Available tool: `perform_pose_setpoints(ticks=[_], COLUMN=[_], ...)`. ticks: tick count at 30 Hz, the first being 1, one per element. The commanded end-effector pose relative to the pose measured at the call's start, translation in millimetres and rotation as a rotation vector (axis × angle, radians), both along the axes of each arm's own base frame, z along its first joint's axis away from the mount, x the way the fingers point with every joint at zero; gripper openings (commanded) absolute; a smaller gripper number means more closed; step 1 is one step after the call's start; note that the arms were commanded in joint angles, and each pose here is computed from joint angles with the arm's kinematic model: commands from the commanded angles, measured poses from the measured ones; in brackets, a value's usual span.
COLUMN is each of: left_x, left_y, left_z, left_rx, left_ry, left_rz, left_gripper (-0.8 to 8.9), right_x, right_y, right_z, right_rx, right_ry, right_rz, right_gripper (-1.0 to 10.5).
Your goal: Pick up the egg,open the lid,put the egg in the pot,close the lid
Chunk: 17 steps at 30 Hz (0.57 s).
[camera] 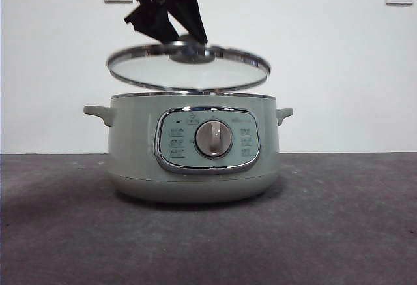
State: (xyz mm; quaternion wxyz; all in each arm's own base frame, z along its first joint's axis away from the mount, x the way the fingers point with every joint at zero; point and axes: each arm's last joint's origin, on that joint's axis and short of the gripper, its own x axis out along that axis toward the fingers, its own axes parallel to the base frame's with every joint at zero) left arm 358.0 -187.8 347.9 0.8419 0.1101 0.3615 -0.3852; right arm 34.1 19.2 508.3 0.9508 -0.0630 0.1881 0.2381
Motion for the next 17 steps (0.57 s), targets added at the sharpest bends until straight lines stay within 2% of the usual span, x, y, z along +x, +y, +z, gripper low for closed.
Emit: perform_pose_setpoints(ticks=[1, 12, 17], left_x=[1, 3, 1], left_y=[-3, -6, -8], left_z=[6, -24, -26], left_rx=[-0.025, 0.007, 0.007], left_ry=[-0.046, 0.018, 0.025], left_rz=[-0.022, -0.026, -0.030], left_gripper=[-0.06, -0.06, -0.06], right_x=[-3, -4, -4], right_y=[-2, -3, -3], right_z=[-9, -15, -15], right_rx=[-0.005, -0.014, -0.018], right_ry=[0.039, 0.050, 0.048], right_rz=[-0.019, -0.024, -0.033], right_gripper=[5.0, 5.0, 5.0])
